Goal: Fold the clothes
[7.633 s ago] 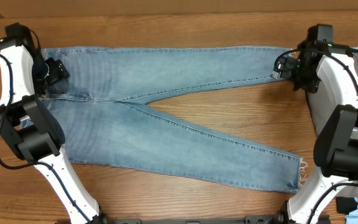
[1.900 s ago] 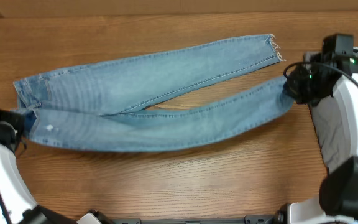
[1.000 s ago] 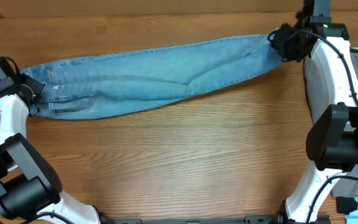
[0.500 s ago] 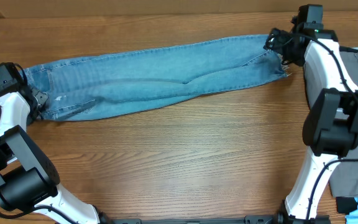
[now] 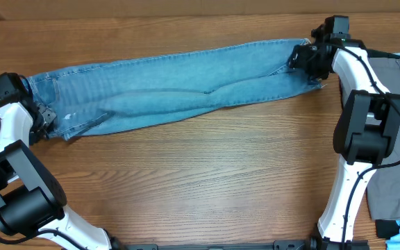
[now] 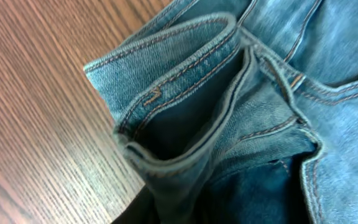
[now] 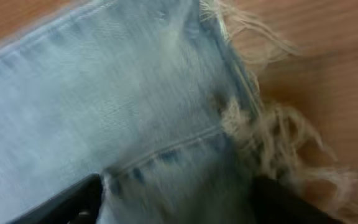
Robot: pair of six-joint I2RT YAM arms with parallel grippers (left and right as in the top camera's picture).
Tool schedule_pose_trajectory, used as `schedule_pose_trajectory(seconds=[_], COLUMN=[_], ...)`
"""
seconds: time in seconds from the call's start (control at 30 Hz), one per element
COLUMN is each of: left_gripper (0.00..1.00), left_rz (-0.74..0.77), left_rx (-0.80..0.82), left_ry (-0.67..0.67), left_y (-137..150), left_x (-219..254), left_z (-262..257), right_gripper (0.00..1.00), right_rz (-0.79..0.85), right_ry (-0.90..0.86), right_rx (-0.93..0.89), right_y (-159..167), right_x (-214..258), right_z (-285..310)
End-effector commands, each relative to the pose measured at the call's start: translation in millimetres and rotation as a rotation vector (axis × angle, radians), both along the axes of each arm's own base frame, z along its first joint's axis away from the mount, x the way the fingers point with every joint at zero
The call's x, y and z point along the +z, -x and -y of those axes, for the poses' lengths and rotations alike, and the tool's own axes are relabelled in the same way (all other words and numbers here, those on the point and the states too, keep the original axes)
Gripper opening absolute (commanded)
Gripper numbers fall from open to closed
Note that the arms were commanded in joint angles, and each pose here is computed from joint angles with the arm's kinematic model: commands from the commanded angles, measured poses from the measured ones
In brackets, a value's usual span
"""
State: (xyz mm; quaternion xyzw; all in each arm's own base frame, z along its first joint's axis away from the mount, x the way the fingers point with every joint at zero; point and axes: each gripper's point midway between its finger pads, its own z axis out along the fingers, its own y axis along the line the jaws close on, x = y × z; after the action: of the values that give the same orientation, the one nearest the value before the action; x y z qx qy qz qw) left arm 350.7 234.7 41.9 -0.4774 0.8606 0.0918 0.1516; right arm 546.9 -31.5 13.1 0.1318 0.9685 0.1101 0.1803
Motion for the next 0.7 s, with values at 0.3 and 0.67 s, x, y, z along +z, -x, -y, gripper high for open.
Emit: schedule_pose_trajectory(seconds=[0.3, 0.67], left_gripper=[0.21, 0.07], left_rz=[-0.066, -0.064], left_rx=[-0.041, -0.042], left_ry=[0.019, 0.016], left_y=[9, 8], left_x=[-12, -11], left_z=[4, 4], right_gripper=[0.45, 0.04], right_rz=[-0.556, -0.270], right_ry=[0.182, 0.074], right_rx=[-0.079, -0.085], right_y=[126, 71], right_x=[-45, 75], right_z=[41, 18])
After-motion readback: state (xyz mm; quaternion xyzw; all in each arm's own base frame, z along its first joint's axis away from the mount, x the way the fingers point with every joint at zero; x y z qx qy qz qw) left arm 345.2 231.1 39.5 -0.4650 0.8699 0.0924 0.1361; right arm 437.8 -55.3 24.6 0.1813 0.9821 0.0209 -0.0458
